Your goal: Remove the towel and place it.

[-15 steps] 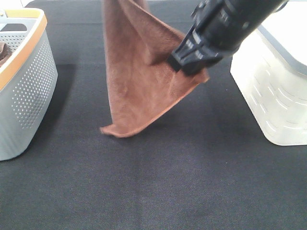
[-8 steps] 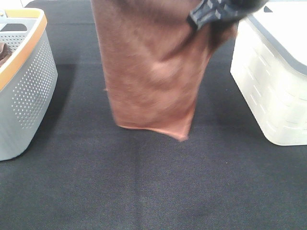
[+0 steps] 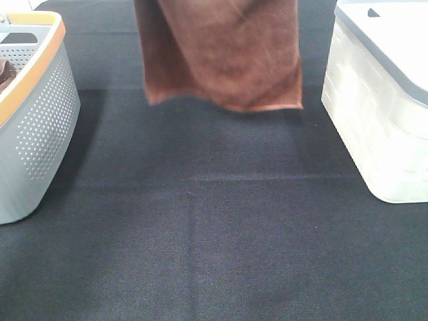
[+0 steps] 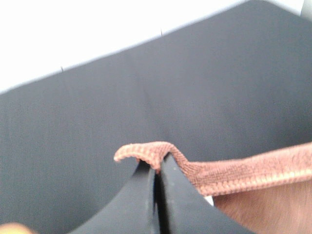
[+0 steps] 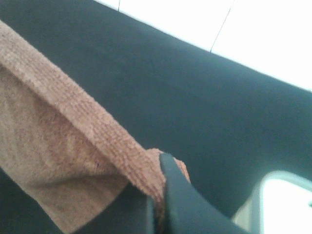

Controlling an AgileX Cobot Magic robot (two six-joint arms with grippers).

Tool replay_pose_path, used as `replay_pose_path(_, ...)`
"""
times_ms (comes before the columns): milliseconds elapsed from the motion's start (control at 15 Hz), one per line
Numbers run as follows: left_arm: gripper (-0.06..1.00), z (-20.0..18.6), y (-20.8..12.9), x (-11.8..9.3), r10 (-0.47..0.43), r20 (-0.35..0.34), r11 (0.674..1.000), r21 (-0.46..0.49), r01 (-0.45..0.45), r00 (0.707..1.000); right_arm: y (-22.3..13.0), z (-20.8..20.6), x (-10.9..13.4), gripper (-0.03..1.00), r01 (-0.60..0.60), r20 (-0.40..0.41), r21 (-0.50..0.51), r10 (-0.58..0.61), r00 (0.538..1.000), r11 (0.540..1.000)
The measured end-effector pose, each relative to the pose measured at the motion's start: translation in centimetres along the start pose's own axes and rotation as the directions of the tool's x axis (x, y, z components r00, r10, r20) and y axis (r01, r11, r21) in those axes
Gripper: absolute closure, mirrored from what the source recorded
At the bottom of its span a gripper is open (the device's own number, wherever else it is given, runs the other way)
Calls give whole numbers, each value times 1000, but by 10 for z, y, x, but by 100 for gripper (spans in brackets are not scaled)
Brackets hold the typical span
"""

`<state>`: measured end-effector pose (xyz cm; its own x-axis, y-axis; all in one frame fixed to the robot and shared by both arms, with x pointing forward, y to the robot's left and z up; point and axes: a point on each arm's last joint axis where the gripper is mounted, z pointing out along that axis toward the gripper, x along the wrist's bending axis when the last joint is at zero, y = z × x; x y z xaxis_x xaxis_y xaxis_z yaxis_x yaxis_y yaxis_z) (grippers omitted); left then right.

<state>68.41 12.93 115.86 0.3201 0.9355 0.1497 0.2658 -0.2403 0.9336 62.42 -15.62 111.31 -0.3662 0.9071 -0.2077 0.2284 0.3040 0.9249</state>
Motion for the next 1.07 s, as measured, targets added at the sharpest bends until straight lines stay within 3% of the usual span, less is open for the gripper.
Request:
replay_pose_path(133,94,15,-3,8,-5,-5,995,-98,4,1000,-9,19,-9,97,-6,-5,-88,6,1000,996)
replay_pose_path(267,94,36,-21,11,0,-9,997,-80,-1,1000,-22,39,-11,97,-7,-20,-120,4,1000,993)
replay_pose_path(400,94,55,-48,9,1,-14,999,51,0,1000,-47,58,-7,97,-6,-26,-29,5,1000,1000)
replay_pose_path(533,94,60,-74,0,-56,-3,965,255,55,998,-68,63,-4,97,-55,-4,133,56,998,990)
replay_pose_path(733,94,52,-94,-11,-167,17,864,484,138,986,-84,58,-2,97,-174,40,326,171,985,929)
replay_pose_path(867,94,42,-108,-15,-199,23,755,642,138,980,-92,46,7,97,-243,26,491,264,964,837)
replay_pose_path(933,94,42,-108,-15,-199,23,755,642,138,980,-92,46,7,97,-243,26,491,264,964,837)
replay_pose_path(1000,94,37,-113,-16,-203,22,703,699,130,979,-93,41,11,97,-249,7,540,291,957,804)
replay_pose_path(1067,94,30,-120,-18,-214,22,623,773,119,977,-100,34,18,97,-247,-22,645,341,940,723)
